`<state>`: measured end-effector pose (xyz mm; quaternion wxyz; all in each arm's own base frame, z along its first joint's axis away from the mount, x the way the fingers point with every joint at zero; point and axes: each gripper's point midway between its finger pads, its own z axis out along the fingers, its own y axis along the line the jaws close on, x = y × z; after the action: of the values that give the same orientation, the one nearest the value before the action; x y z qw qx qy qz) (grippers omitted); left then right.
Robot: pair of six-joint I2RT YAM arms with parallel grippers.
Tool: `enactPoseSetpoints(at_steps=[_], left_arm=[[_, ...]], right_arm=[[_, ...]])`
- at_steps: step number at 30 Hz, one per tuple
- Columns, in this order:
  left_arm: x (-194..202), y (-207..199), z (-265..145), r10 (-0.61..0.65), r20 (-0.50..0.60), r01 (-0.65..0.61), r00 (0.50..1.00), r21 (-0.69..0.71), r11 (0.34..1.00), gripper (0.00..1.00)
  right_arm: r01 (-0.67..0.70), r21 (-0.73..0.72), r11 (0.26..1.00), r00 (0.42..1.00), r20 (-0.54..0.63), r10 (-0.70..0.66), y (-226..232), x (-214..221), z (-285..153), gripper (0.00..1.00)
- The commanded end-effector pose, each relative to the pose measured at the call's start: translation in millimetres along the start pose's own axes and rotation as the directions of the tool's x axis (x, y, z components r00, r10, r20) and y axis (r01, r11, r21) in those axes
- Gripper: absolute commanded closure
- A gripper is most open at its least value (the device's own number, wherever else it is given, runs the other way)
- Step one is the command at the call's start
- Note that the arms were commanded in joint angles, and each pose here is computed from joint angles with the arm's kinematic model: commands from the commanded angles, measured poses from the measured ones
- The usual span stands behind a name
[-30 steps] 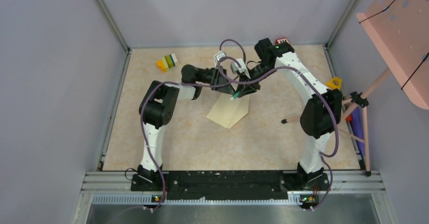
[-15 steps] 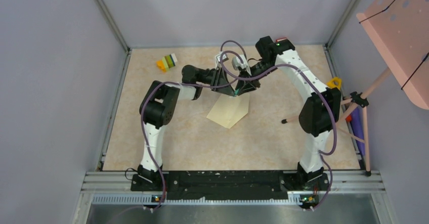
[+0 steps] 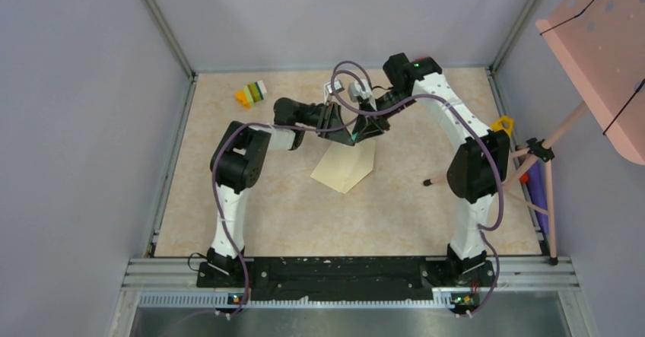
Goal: Place the letter into the envelope and seal it
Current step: Place the solid glue at the center of the board.
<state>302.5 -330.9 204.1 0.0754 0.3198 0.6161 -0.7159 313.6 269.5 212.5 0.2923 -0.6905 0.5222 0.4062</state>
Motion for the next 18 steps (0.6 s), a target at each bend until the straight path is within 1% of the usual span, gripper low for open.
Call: enactPoseSetpoints(at_steps=[1, 2, 3, 4, 5, 6, 8, 12, 14, 15, 16, 17, 18], left_arm=[[-18.4, -6.9, -5.7, 0.097, 0.064, -0.098, 0.993, 0.0, 0.995, 0.9], [-22.0, -5.2, -10.4, 0.092, 0.084, -0.092, 0.992, -0.006, 0.996, 0.9], [-25.1, -4.4, -14.8, 0.087, 0.101, -0.086, 0.991, -0.012, 0.996, 0.89], [-27.7, -3.5, -19.3, 0.085, 0.118, -0.083, 0.989, -0.018, 0.996, 0.89], [-29.8, -3.4, -23.4, 0.083, 0.132, -0.081, 0.988, -0.023, 0.996, 0.89], [-31.6, -3.5, -27.3, 0.083, 0.146, -0.079, 0.986, -0.028, 0.996, 0.89], [-35.1, -3.4, -35.0, 0.08, 0.17, -0.074, 0.982, -0.039, 0.996, 0.9], [-45.1, 2.0, -51.3, 0.062, 0.223, -0.045, 0.973, -0.08, 0.996, 0.94], [-51.2, 13.4, -60.4, 0.046, 0.263, -0.011, 0.964, -0.132, 0.991, 0.96], [-53.9, 19.9, -64.7, 0.041, 0.28, 0.007, 0.959, -0.171, 0.985, 0.97], [-53.8, 34.8, -69.6, 0.029, 0.293, 0.044, 0.956, -0.237, 0.97, 0.98], [-51.5, 47.0, -74.2, 0.045, 0.283, 0.052, 0.958, -0.326, 0.944, 0.98], [-52.0, 60.8, -81.2, 0.092, 0.265, 0.037, 0.96, -0.444, 0.895, 0.98]], right_arm=[[0.073, 0.085, 0.994, 0.997, -0.001, -0.073, -20.5, -13.9, -12.6, 0.72], [0.06, 0.104, 0.993, 0.998, -0.002, -0.06, -22.9, -15.0, -14.5, 0.58], [0.052, 0.13, 0.99, 0.999, -0.002, -0.053, -25.2, -17.7, -18.6, 0.34], [0.05, 0.152, 0.987, 0.999, -0.002, -0.05, -26.7, -20.1, -22.3, 0.18], [0.046, 0.179, 0.983, 0.999, -0.001, -0.046, -29.4, -20.4, -25.2, 0.07], [0.043, 0.213, 0.976, 0.999, 0.003, -0.044, -32.5, -22.8, -30.4, 0.04], [0.047, 0.265, 0.963, 0.999, 0.001, -0.049, -36.3, -26.8, -39.2, 0.02], [0.006, 0.372, 0.928, 1.0, -0.024, 0.003, -41.1, -25.6, -54.2, 0.01], [0.018, 0.413, 0.91, 0.999, -0.046, 0.002, -38.8, -20.7, -59.0, 0.01], [0.024, 0.431, 0.902, 0.998, -0.061, 0.002, -36.9, -17.3, -60.6, 0.01], [0.019, 0.454, 0.891, 0.997, -0.074, 0.017, -35.0, -11.7, -62.5, 0.01], [0.018, 0.472, 0.881, 0.996, -0.085, 0.025, -32.2, -7.5, -64.3, 0.01], [0.019, 0.494, 0.87, 0.994, -0.1, 0.035, -30.6, -1.9, -66.5, 0.01]])
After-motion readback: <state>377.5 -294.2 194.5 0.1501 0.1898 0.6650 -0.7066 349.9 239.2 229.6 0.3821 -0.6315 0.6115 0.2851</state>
